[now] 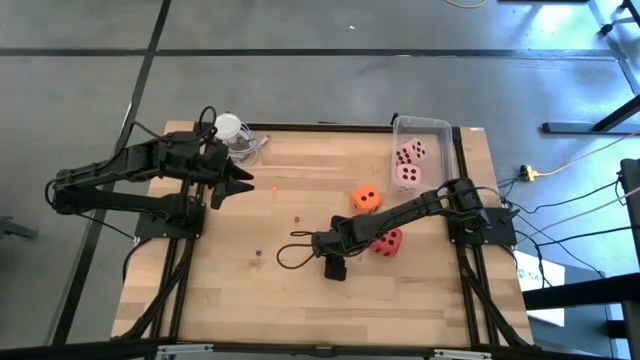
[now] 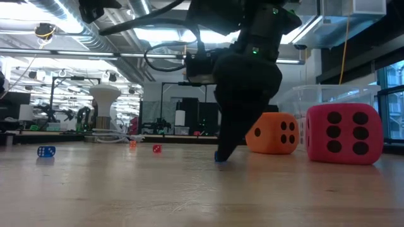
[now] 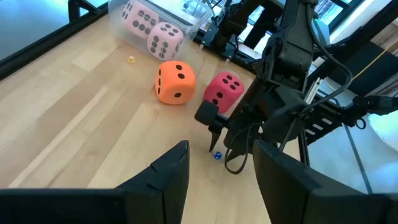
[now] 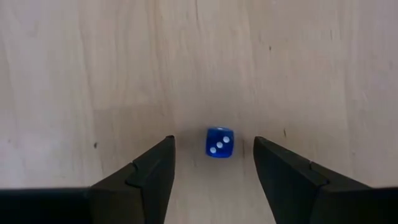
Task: Pick & Place Dice
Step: Put the right small blue die into the container
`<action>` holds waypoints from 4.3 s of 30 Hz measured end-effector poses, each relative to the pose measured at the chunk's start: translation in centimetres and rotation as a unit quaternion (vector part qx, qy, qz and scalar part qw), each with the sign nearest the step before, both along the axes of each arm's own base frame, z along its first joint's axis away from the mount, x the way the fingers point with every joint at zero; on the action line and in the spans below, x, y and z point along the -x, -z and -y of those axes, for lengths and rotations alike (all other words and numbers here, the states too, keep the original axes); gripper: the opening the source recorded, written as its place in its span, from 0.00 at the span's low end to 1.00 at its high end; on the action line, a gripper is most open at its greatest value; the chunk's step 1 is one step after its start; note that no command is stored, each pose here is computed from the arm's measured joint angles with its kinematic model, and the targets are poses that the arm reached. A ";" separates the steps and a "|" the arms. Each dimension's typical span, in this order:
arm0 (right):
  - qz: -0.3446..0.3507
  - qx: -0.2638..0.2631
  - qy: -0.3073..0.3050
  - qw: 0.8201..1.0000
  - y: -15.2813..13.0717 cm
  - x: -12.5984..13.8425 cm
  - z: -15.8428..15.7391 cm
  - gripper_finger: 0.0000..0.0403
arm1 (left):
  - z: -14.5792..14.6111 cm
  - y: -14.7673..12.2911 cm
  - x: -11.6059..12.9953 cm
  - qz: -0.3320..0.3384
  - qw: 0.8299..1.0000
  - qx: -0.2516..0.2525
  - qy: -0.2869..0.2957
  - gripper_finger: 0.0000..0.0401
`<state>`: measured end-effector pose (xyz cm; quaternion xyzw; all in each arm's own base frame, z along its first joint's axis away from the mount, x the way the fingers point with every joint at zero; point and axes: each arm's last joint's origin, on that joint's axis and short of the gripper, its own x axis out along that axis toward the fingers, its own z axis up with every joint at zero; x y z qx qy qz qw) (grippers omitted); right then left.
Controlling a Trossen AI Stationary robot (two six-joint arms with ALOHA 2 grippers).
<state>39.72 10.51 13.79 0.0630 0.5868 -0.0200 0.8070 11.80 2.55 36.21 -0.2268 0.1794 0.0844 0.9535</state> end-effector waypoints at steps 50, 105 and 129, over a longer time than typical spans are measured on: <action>0.096 0.013 0.218 0.971 -12.9 5.9 2.1 0.10 | 0.0 0.2 0.1 -0.009 1.000 -0.007 0.001 0.42; -0.120 0.094 0.531 0.833 -12.9 24.0 19.8 0.10 | -0.2 0.1 0.1 -0.008 0.999 0.012 -0.036 0.42; -0.099 0.059 0.524 0.844 -12.7 23.3 19.8 0.70 | -0.2 0.1 0.1 -0.008 0.999 0.011 -0.038 0.42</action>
